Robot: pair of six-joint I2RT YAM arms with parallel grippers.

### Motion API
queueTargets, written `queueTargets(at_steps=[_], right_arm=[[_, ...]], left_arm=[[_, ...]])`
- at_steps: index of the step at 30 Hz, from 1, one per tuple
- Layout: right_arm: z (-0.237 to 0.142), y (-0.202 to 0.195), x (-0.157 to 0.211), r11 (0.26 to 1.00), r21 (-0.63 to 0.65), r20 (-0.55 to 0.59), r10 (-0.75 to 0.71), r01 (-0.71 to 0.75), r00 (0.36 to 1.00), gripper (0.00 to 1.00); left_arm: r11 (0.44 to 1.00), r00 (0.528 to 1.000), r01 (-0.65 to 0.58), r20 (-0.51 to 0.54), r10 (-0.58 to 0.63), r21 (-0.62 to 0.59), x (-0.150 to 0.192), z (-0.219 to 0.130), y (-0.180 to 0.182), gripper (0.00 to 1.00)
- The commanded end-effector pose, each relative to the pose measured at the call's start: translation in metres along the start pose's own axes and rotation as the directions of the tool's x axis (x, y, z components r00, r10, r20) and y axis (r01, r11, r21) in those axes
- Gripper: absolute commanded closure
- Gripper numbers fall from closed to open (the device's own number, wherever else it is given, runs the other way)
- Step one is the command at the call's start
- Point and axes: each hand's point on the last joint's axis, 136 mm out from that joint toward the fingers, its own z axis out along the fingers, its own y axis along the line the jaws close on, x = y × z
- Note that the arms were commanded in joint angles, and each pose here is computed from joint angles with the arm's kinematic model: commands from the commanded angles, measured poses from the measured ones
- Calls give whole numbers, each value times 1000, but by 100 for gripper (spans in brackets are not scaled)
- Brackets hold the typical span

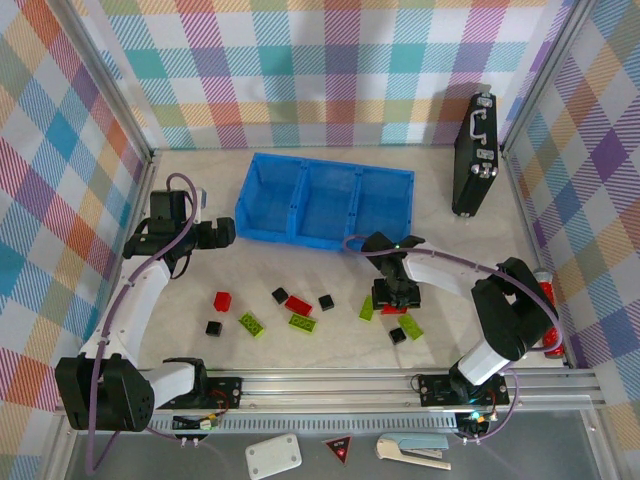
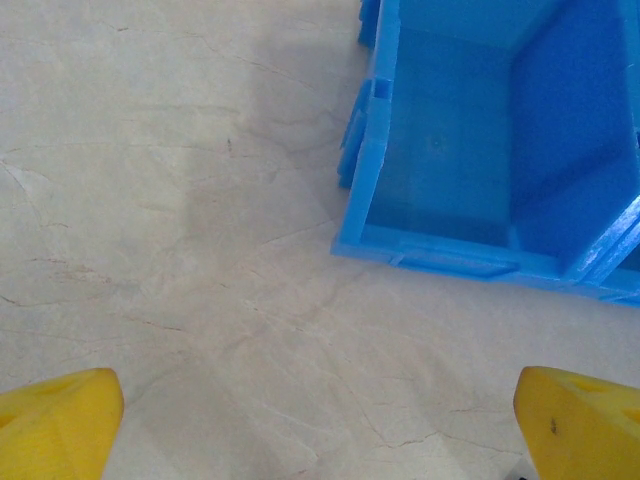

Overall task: Sort the legos into containers by color
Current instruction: Pick up the lego from the bottom-center of the table, then rotate the container at the top-center of the table.

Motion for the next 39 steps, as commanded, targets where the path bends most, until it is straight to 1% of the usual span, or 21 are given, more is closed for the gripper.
queueTargets(at_steps=[1, 11, 18, 22, 33, 39], right_arm=[[-16, 4, -11, 1000, 2, 41, 0, -1, 999, 43], [-28, 25, -56, 999, 2, 100, -42, 42, 994, 44], [-33, 25, -93, 999, 4, 139, -44, 44, 989, 44], [-34, 17, -109, 999, 6, 147, -36, 36, 988, 45], [-38, -27, -148, 999, -5, 182, 32, -32, 983, 46], [-45, -44, -170, 999, -11, 211, 51, -50, 976, 46]], left_arm=[[1000, 999, -20, 32, 20, -12, -3, -7, 2, 0], [1000, 999, -21, 40, 22, -21, -3, -8, 3, 0], [1000, 999, -22, 43, 23, -20, -3, -9, 3, 0], [1000, 999, -22, 44, 23, -20, -2, -9, 3, 0], [999, 999, -24, 43, 25, -26, -1, -9, 4, 0], [999, 999, -25, 46, 26, -28, -1, -10, 4, 0]])
